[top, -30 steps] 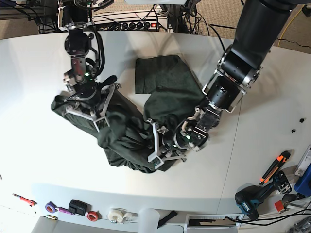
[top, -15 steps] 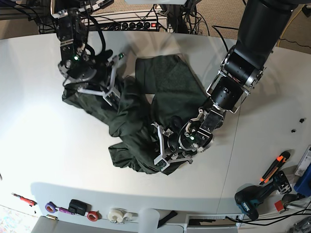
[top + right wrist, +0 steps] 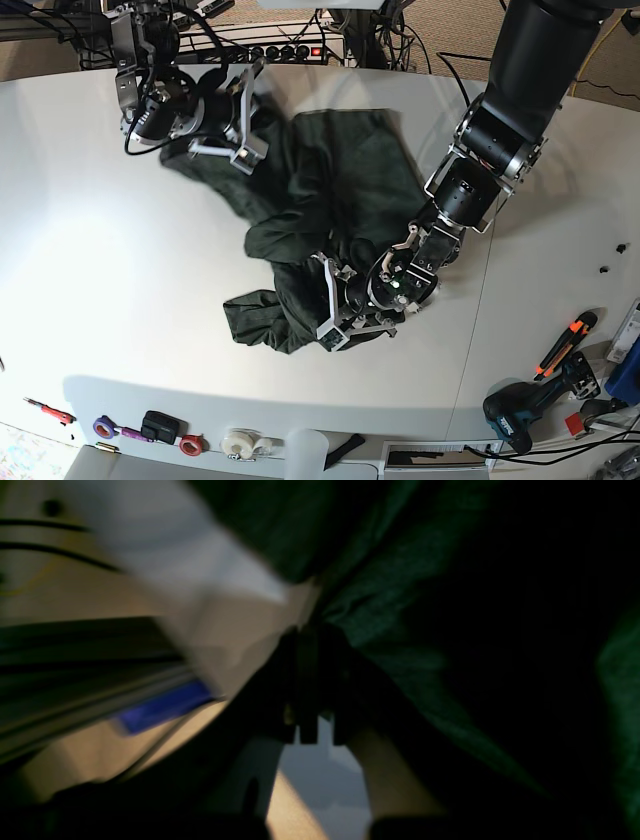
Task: Layout the t-shirt on the table in an organized manner, then fold the t-shirt properly
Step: 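Pull the grasped fabric with the right gripper toward the left gripper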
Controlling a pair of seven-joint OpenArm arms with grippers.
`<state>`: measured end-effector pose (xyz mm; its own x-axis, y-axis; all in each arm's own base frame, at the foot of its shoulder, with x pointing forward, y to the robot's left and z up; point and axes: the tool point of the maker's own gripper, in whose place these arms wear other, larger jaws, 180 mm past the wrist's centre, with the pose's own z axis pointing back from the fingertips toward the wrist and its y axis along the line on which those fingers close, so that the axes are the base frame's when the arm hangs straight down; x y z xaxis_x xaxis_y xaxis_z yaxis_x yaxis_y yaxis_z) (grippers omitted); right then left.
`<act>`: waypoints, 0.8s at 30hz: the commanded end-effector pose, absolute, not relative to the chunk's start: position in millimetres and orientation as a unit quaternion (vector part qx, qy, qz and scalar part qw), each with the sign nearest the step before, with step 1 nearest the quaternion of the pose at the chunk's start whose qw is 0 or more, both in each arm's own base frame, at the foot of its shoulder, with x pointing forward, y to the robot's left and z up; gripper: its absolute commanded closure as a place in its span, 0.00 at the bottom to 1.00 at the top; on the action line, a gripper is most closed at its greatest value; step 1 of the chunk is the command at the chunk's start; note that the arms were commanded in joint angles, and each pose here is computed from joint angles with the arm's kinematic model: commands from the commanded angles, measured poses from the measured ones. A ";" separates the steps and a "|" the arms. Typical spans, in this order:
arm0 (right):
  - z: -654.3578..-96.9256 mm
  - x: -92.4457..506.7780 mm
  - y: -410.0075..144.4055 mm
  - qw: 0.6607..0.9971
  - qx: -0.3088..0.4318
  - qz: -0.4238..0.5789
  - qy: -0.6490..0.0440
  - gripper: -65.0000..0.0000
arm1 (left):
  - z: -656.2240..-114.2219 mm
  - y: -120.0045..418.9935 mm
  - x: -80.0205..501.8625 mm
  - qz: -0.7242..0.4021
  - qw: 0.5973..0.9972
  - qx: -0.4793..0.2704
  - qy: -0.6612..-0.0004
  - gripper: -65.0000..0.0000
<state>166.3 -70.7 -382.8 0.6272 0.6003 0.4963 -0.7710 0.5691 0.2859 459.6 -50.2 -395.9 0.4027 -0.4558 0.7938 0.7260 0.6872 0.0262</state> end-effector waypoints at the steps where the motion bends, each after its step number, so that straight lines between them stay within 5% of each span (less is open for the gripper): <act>1: -375.1 168.1 -71.0 0.861 0.254 0.400 -0.183 0.95 | -399.4 -36.3 464.9 -0.370 0.831 -0.130 -0.395 0.92; 16: -339.8 155.0 -56.8 0.821 0.375 0.384 -0.194 0.94 | -399.4 -36.3 464.9 -0.370 0.831 -0.130 -0.395 0.92; 21: -338.2 154.8 -55.7 0.819 0.380 0.383 -0.196 0.75 | -399.4 -36.3 464.9 -0.370 0.831 -0.130 -0.395 0.92; 24: -338.3 154.8 -55.7 0.819 0.380 0.383 -0.195 0.73 | -399.4 -36.3 464.9 -0.370 0.831 -0.130 -0.395 0.92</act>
